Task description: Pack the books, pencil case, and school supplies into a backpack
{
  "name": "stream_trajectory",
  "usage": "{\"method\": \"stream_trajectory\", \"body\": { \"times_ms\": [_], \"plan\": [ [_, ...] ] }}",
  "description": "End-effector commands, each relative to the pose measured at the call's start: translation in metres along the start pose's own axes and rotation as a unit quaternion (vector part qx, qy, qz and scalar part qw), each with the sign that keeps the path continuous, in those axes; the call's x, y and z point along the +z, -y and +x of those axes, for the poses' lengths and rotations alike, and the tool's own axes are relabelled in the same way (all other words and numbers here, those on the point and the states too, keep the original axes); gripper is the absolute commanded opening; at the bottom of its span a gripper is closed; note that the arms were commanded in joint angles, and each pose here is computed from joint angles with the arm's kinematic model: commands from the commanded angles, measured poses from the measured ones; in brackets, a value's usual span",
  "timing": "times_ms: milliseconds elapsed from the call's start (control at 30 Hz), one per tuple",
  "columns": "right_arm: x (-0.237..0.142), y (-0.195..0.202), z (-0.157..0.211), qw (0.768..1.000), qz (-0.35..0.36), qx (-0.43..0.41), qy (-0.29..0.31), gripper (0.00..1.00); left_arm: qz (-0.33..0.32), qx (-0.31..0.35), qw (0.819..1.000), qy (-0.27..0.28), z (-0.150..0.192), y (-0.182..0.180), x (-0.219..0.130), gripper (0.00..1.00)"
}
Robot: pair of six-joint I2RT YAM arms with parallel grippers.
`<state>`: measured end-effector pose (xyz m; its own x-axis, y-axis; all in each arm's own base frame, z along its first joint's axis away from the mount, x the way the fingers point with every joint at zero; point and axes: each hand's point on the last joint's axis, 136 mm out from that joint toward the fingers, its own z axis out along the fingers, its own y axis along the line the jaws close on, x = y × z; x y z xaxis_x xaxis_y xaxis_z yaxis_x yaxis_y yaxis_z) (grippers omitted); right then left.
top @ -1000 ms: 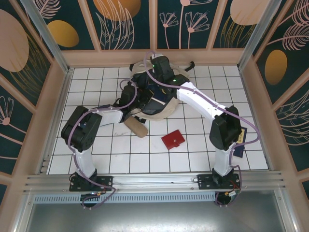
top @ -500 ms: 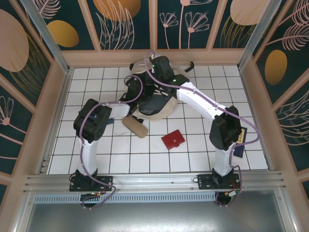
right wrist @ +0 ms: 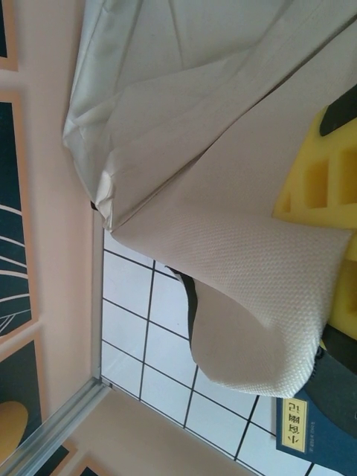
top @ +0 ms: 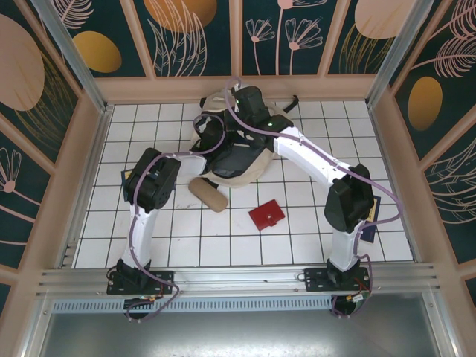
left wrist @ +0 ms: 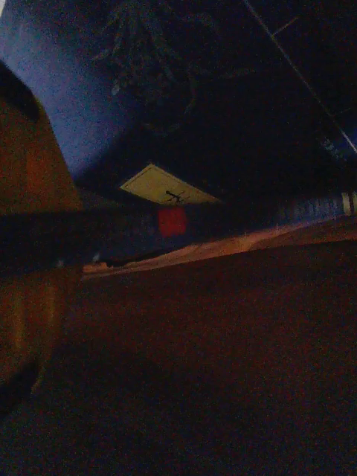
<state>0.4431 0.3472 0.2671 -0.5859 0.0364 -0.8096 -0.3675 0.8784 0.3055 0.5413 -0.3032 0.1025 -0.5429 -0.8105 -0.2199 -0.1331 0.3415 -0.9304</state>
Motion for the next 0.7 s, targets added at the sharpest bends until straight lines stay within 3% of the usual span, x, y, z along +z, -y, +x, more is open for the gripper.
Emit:
{"method": "stream_trajectory", "body": {
  "times_ms": [0, 167, 300, 500, 667],
  "plan": [
    [-0.025, -0.017, -0.030, 0.998, -0.030, 0.014, 0.048, 0.01, 0.027, 0.013, 1.000, 0.011, -0.011, 0.018, 0.006, 0.33],
    [-0.016, -0.001, -0.025, 0.999, -0.012, 0.025, 0.040, 0.00, 0.015, 0.039, 0.999, 0.001, -0.016, 0.024, -0.024, 0.48],
    [-0.007, 0.010, -0.023, 0.999, -0.002, 0.035, 0.035, 0.00, -0.010, 0.062, 0.998, -0.027, -0.012, 0.033, -0.054, 0.51],
    [0.003, 0.028, -0.021, 0.998, 0.012, 0.051, 0.028, 0.00, -0.077, 0.053, 0.991, -0.091, 0.002, 0.017, -0.101, 0.52],
    [0.010, 0.039, -0.013, 0.998, 0.017, 0.058, 0.019, 0.00, -0.122, 0.065, 0.986, -0.089, -0.009, 0.004, -0.149, 0.56]
  ]
}}
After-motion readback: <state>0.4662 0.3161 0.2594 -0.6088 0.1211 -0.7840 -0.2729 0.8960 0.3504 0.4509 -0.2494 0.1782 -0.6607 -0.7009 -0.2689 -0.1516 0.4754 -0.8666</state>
